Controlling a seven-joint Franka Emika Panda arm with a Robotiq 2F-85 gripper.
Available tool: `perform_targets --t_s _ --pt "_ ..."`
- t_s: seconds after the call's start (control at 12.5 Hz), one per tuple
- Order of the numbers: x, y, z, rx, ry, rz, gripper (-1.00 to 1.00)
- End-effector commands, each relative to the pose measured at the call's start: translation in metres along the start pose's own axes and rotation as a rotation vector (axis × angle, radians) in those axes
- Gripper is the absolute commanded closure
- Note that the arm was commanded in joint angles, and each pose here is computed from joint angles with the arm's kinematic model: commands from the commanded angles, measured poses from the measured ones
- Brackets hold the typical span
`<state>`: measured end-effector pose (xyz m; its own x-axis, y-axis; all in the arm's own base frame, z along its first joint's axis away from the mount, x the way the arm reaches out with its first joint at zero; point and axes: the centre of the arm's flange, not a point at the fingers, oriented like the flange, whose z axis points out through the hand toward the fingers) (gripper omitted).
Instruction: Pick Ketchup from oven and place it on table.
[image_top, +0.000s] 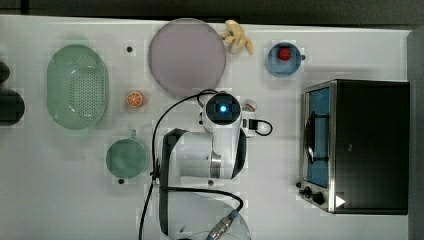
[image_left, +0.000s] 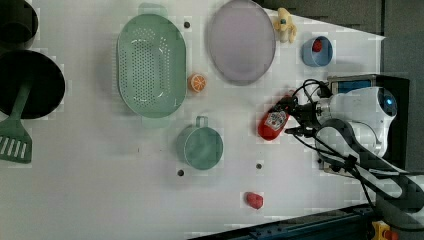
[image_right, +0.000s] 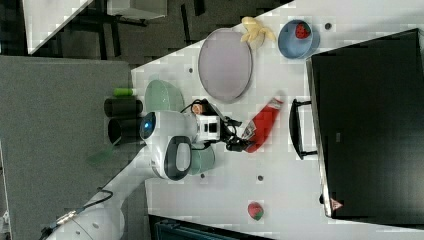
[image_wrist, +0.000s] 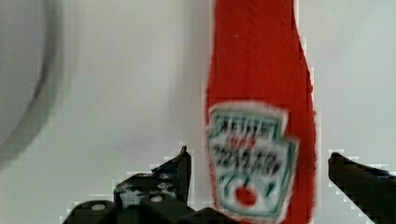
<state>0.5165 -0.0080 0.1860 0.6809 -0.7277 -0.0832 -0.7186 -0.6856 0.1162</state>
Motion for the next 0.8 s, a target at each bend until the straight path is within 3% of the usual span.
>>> perform_targets --t_s 0.08,0.24,0.56,0.8 --pt "0.022 -0.008 -0.098 0.141 0.096 0.045 -1.00" --pt "0.025 -0.011 -0.168 0.207 0.132 0.041 -1.00" --pt "0.021 -0.005 -0.290 0.254 0.141 0.027 -1.00" --pt "0.014 0.005 -0.359 0.249 0.124 0.016 -1.00"
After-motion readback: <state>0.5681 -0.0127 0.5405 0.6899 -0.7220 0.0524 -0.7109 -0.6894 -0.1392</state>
